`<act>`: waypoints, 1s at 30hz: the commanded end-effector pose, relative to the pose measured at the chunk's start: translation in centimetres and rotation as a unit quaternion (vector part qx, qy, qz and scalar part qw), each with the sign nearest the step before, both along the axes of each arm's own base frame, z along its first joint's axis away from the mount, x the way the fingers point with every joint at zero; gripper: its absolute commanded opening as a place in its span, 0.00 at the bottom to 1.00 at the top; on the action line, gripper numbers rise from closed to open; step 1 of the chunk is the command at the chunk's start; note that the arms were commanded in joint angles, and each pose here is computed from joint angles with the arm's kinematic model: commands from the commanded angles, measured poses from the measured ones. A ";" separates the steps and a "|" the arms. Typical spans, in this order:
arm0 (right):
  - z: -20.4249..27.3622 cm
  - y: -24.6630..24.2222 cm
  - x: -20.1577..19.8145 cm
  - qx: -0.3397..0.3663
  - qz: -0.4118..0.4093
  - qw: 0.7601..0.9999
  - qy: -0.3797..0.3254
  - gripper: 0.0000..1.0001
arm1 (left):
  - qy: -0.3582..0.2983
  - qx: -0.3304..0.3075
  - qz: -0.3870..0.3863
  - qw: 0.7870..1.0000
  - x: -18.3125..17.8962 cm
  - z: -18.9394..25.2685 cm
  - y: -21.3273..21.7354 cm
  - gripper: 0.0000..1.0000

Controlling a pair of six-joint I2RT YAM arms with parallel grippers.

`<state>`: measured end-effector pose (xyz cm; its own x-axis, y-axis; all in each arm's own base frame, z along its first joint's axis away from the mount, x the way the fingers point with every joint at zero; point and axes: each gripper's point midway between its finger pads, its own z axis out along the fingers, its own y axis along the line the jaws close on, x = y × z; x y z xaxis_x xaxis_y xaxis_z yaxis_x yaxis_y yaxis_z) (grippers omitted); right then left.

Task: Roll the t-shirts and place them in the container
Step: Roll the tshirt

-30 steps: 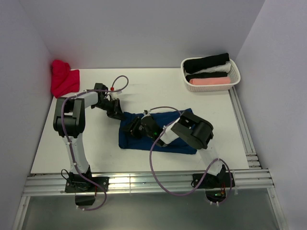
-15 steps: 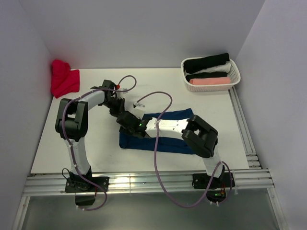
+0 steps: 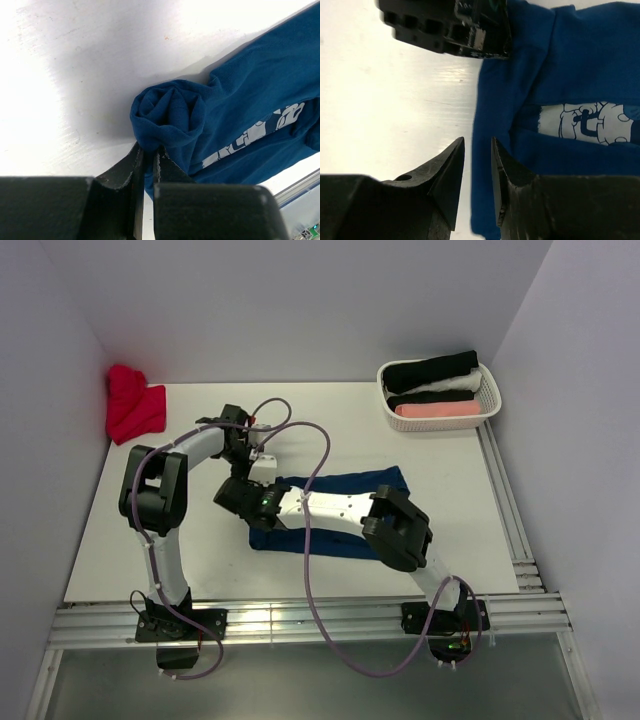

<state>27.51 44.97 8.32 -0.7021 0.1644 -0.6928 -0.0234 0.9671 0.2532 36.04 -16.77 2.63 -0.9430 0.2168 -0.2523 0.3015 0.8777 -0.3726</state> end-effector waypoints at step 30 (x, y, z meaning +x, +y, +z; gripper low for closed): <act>-5.1 -1.9 -0.8 -0.081 0.005 0.996 0.029 0.54 | -0.022 0.029 -0.011 0.999 1.4 0.5 -0.6 0.07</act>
<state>26.95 43.85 3.52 -0.7403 0.0610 -0.6695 -0.0370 0.9907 0.1313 36.02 -17.05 2.76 -0.9412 0.2410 -0.2369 0.3118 0.8895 -0.3339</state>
